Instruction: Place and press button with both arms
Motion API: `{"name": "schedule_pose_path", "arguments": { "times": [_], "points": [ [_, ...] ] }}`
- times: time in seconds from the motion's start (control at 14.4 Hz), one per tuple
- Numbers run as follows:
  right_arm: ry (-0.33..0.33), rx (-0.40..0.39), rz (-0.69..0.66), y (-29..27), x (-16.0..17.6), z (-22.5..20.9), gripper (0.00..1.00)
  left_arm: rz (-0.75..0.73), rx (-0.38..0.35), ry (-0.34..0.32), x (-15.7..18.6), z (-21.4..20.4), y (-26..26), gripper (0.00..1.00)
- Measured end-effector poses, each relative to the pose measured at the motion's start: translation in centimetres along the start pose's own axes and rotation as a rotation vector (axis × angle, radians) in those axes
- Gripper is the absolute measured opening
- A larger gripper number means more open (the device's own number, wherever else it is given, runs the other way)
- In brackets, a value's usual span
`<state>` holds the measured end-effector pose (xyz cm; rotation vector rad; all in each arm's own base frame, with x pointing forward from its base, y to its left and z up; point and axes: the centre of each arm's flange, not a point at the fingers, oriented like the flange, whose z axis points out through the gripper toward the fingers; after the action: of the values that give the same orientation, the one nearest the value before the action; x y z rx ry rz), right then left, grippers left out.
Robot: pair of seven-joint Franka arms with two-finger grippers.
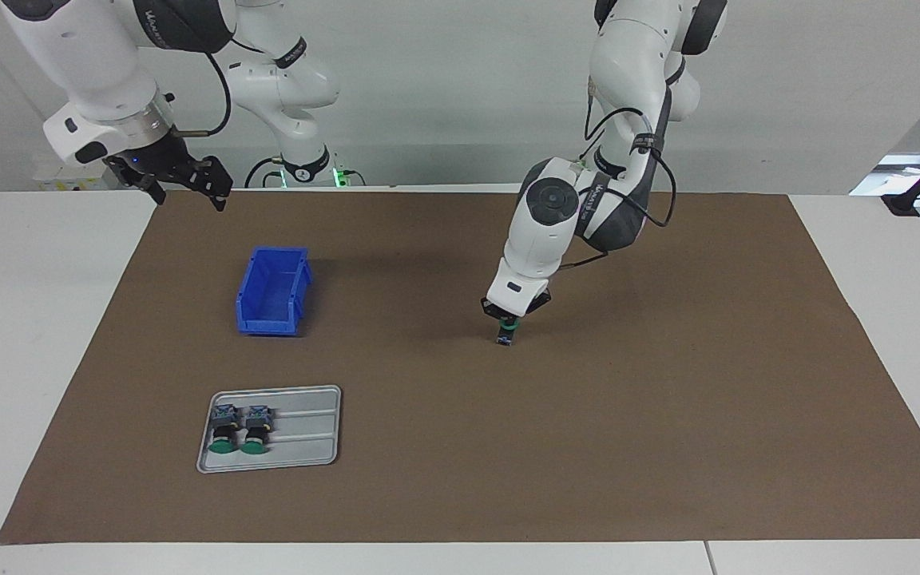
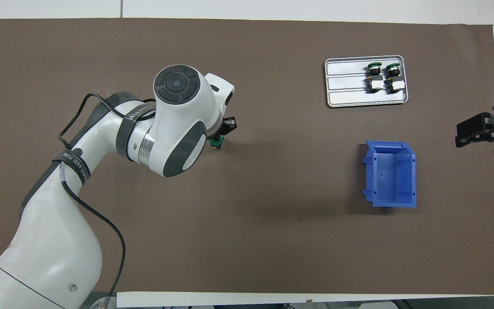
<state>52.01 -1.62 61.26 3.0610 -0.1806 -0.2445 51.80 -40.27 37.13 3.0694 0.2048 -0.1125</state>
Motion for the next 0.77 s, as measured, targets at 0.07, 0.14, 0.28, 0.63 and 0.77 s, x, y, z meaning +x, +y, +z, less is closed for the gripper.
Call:
{"name": "schedule_pose_path", "arguments": {
  "times": [0.07,0.14,0.28,0.63,0.77],
  "points": [
    [0.0,0.0,0.0,0.0,0.0,0.0,0.98,0.0,0.0,0.0,0.0,0.0,0.0,0.01],
    [0.0,0.0,0.0,0.0,0.0,0.0,0.98,0.0,0.0,0.001,-0.1,0.1,-0.1,0.01],
    [0.0,0.0,0.0,0.0,0.0,0.0,0.98,-0.001,-0.007,0.009,-0.1,0.3,-0.2,0.01],
    [0.0,0.0,0.0,0.0,0.0,0.0,0.98,-0.003,-0.02,0.024,-0.2,-0.1,-0.4,0.03],
    [0.0,0.0,0.0,0.0,0.0,0.0,0.98,-0.01,-0.034,0.041,0.1,-1.6,-0.7,0.1]
  ]
}}
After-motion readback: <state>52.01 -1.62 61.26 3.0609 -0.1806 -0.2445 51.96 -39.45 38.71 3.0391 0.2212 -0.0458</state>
